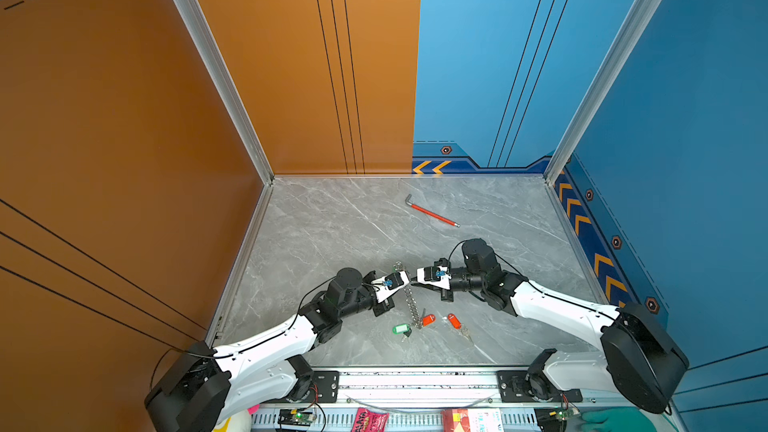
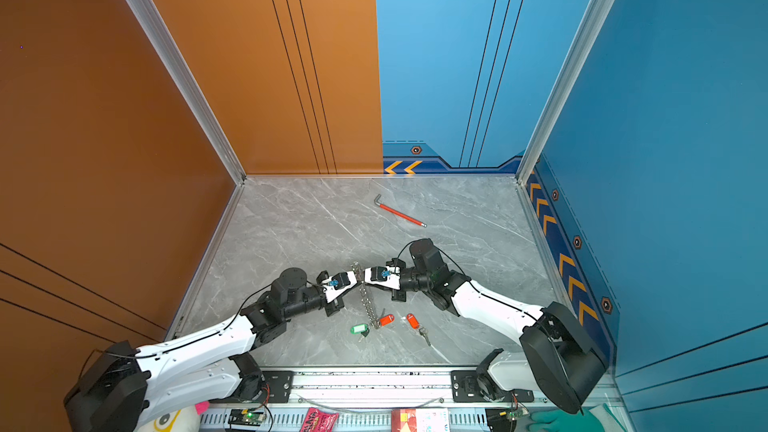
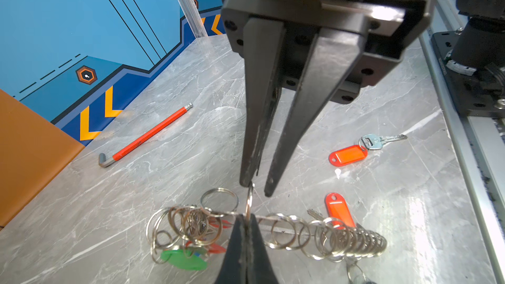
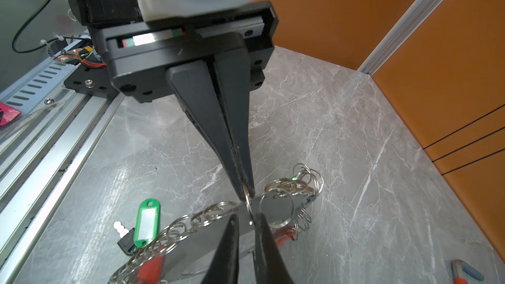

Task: Put the keys on the keyring

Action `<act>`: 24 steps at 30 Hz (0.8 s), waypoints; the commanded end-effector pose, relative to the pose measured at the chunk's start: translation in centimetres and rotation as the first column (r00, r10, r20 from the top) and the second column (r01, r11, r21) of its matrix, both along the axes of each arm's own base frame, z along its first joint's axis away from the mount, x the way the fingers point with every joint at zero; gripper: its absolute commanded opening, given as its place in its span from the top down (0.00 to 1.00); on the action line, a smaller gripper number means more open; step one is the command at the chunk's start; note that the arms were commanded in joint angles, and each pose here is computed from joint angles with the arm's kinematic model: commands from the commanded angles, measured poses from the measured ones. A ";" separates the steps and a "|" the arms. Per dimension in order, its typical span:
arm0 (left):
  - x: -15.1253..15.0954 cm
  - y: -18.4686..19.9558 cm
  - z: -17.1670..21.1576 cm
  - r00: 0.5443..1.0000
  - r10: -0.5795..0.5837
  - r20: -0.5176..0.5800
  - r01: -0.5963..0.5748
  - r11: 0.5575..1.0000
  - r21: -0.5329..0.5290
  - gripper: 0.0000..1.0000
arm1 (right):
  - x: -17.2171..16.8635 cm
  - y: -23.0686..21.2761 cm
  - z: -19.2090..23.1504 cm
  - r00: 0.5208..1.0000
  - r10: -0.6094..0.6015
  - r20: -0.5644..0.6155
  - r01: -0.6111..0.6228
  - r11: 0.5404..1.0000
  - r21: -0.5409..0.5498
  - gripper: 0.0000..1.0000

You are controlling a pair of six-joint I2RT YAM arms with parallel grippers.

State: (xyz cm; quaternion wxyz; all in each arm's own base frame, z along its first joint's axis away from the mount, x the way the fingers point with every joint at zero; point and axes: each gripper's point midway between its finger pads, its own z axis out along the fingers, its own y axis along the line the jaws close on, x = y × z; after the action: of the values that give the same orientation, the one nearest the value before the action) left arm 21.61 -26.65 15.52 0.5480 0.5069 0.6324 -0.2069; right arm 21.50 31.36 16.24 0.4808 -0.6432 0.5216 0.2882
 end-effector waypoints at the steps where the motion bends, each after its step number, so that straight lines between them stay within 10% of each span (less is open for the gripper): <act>1: 0.1 0.0 0.3 0.999 0.012 0.037 -0.013 0.999 0.041 1.00 | -0.2 -0.1 0.1 1.000 0.001 0.018 0.000 0.999 -0.040 0.86; 24: -0.6 -0.6 -0.2 0.995 -0.012 0.096 0.002 0.994 0.105 1.00 | -0.6 0.6 0.5 0.996 -0.017 0.093 0.020 0.999 -0.029 0.91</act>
State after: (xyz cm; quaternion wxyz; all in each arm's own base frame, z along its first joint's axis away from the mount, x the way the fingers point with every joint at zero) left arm 20.98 -27.04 15.52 0.5569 0.5392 0.6116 -0.1585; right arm 21.06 31.91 16.18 0.4848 -0.6578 0.5187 0.2514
